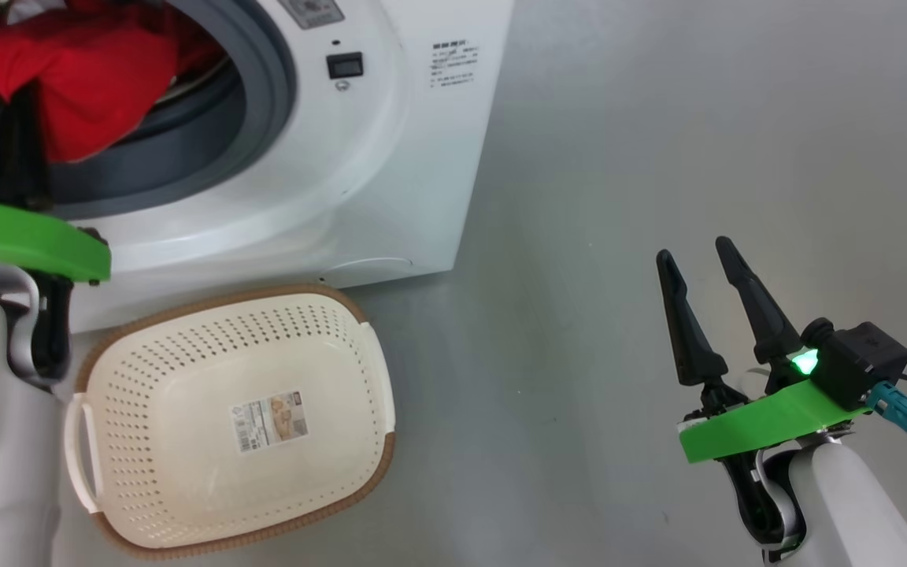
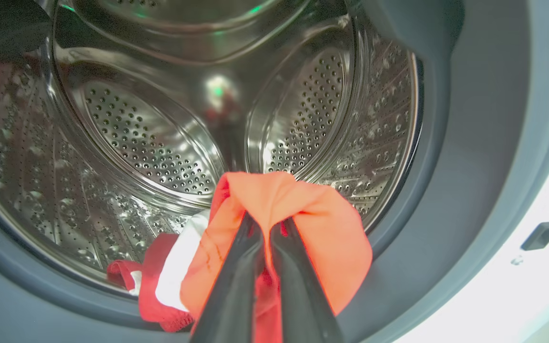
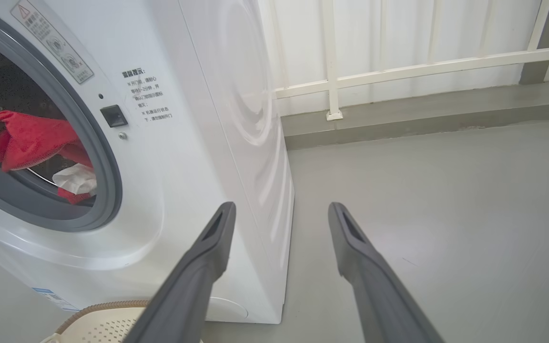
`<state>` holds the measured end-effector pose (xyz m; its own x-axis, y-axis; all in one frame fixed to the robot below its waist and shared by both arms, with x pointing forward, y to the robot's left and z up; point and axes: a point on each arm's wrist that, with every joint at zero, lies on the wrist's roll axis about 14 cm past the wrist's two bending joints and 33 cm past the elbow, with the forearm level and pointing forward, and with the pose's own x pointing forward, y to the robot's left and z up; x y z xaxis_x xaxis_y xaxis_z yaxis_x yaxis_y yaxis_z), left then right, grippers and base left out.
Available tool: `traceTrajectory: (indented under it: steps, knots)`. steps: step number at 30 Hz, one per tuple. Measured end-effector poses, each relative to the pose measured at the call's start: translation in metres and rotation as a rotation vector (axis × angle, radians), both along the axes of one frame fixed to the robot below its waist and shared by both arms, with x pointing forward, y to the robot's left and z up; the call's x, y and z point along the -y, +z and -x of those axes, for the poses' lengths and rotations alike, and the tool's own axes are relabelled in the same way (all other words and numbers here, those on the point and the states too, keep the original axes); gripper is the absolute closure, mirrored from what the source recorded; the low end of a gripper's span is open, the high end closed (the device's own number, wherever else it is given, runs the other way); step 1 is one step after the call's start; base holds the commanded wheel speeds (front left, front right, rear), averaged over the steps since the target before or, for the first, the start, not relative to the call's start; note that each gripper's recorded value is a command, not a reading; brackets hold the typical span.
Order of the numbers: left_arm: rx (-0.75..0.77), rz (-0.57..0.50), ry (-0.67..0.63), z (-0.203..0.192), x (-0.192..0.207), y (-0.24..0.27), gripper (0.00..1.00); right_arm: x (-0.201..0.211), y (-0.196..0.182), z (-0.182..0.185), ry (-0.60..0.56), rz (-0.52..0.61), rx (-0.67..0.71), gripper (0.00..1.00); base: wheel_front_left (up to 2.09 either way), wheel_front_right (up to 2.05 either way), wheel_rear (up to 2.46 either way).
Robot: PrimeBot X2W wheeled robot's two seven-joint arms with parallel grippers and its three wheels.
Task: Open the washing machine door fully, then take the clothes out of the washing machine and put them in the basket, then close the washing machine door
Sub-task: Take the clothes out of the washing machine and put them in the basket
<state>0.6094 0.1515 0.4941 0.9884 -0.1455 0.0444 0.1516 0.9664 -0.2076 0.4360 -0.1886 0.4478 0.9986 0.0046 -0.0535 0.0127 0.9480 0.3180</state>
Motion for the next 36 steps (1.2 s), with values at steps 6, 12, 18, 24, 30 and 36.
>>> traceTrajectory:
  steps: [6, 12, 18, 24, 30, 36]
  knots:
    - [0.093, 0.027, 0.039, 0.023, -0.011, 0.029, 1.00, -0.007, 0.009, 0.002, 0.022, 0.010, 0.023, 0.00, 0.00, 0.00, 0.00]
    - [0.178, 0.043, 0.057, 0.048, -0.017, 0.055, 1.00, -0.008, 0.013, 0.008, 0.021, 0.012, 0.030, 0.00, 0.00, 0.00, 0.00]
    - [0.255, 0.042, 0.066, 0.071, -0.023, 0.077, 1.00, -0.010, 0.019, 0.010, 0.026, 0.015, 0.046, 0.00, 0.00, 0.00, 0.00]
    - [0.326, 0.063, 0.091, 0.096, -0.029, 0.095, 1.00, -0.010, 0.023, 0.012, 0.024, 0.014, 0.056, 0.00, 0.00, 0.00, 0.00]
    - [0.426, 0.086, 0.118, 0.119, -0.035, 0.122, 1.00, -0.008, 0.019, 0.015, 0.019, 0.012, 0.044, 0.00, 0.00, 0.00, 0.00]
    - [0.442, 0.109, 0.150, 0.136, -0.040, 0.123, 1.00, -0.007, 0.017, 0.013, 0.017, 0.022, 0.040, 0.00, 0.00, 0.00, 0.00]
